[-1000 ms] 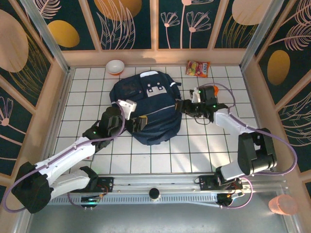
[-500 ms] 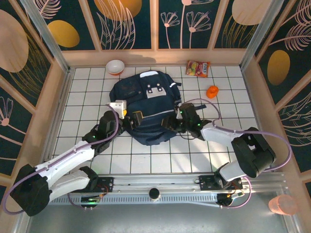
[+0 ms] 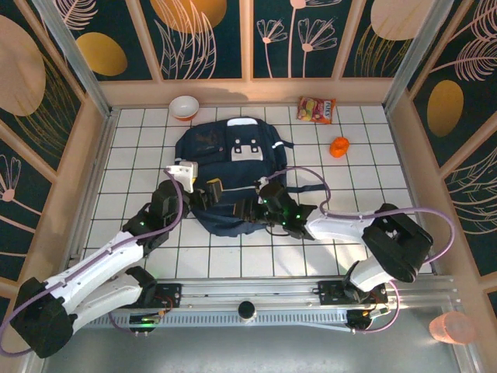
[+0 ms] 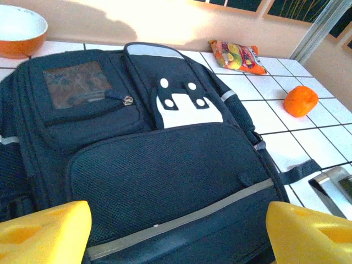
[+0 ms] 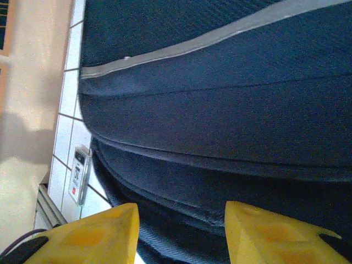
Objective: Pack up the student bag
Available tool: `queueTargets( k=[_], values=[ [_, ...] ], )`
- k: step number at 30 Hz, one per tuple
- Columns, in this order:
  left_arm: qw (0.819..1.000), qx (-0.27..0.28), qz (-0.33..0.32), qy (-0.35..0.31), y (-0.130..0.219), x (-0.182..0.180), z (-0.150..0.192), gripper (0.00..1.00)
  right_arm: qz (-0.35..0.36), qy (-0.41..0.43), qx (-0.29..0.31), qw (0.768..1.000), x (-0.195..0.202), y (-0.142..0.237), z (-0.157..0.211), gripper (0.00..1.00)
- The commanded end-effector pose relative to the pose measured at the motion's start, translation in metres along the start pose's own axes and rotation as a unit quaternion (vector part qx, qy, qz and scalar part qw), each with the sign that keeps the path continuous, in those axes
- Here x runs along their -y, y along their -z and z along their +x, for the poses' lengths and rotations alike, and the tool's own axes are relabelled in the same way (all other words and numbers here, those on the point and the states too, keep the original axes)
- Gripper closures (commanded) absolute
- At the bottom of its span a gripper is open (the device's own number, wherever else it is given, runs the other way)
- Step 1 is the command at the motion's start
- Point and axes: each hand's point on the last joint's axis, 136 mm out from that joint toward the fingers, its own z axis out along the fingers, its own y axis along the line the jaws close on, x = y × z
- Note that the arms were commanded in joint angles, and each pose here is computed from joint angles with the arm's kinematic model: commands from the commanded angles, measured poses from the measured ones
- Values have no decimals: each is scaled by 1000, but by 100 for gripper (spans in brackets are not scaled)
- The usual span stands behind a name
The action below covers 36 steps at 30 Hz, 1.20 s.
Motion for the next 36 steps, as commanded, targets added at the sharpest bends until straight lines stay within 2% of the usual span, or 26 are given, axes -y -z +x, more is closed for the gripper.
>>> queueTargets(
  k=[1, 5, 10, 15, 20, 22, 24, 29, 36],
  values=[
    [998, 33, -6, -59, 12, 2, -25, 19, -19, 19, 62, 998, -24, 20, -27, 55],
    [991, 33, 19, -129, 15, 14, -34, 20, -24, 54, 82, 995, -37, 37, -41, 54],
    [977, -30, 65, -202, -7, 33, -16, 22, -23, 93, 102, 990, -39, 57, -59, 53],
    [963, -87, 113, -228, -30, 50, 5, 27, -14, 75, 138, 988, -10, 88, -87, 52],
    [946, -93, 167, -261, -36, 68, 14, 28, 4, 37, 155, 987, 31, 113, -106, 51],
    [925, -101, 210, -301, -35, 79, 24, 28, 12, 32, 160, 986, 43, 119, -111, 51],
    [911, -106, 219, -335, -40, 81, 31, 27, 19, 28, 159, 987, 51, 121, -113, 51],
    [852, -113, 270, -434, -47, 94, 52, 26, 19, 31, 157, 987, 60, 122, -114, 51],
    [797, -132, 282, -518, -75, 106, 80, 22, 23, 30, 159, 987, 71, 123, -118, 51]
  ],
)
